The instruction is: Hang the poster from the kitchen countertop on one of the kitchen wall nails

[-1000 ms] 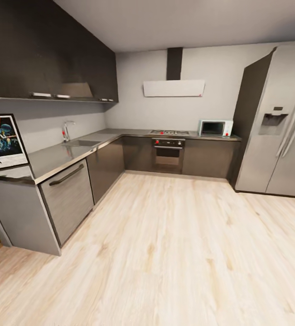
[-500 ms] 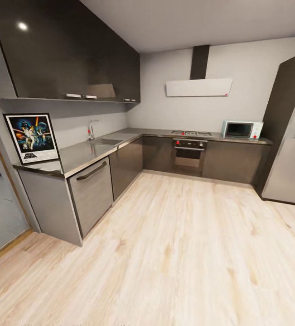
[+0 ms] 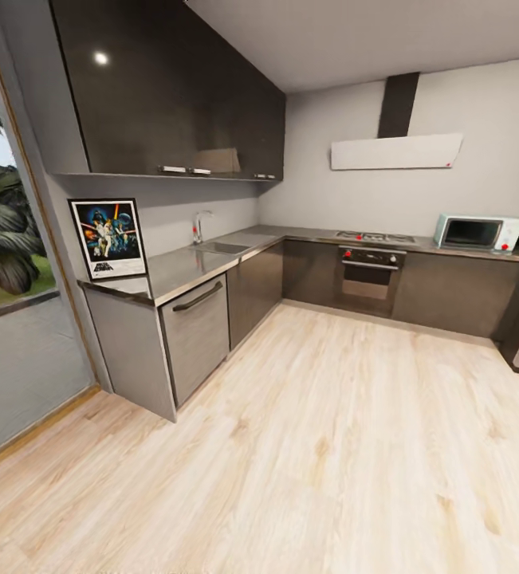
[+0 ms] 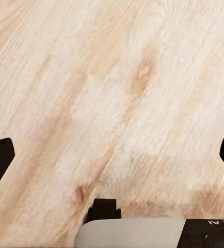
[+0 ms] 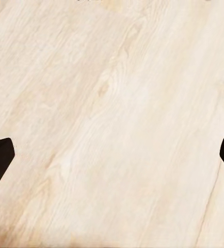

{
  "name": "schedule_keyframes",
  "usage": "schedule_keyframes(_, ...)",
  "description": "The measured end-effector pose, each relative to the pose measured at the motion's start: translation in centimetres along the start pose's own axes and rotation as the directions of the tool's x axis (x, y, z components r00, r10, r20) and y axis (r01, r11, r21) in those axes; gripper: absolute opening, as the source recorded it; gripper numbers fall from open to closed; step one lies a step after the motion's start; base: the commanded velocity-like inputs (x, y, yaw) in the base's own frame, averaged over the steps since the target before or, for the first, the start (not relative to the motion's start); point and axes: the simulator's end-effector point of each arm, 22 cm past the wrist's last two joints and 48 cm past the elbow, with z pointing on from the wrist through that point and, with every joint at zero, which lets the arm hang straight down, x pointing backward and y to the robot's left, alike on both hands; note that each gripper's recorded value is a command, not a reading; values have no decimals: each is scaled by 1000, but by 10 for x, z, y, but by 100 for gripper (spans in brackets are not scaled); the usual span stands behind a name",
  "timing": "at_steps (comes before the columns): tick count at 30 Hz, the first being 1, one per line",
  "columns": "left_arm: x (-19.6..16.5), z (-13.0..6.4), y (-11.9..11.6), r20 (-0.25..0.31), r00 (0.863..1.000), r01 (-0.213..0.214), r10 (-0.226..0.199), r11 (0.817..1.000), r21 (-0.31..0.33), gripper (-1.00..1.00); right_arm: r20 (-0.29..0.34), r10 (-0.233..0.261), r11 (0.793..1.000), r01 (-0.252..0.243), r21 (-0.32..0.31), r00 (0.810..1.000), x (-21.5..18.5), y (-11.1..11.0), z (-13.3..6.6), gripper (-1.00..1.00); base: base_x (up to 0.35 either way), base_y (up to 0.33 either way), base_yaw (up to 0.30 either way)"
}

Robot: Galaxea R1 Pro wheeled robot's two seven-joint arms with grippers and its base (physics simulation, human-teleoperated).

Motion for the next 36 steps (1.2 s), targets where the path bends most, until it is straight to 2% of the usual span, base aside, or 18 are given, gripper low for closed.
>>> schedule_keyframes(17, 0, 0, 0, 0, 1000, 0, 0, 1000, 0, 100, 0, 0, 1000, 0, 0, 1000, 0, 0, 0, 100, 0, 8, 270)
schedule_keyframes(36, -1, 0, 7, 2, 1000, -4, 4, 1000, -7, 100, -8, -2, 1000, 2, -2, 1000, 3, -1, 0, 100, 4, 307, 14)
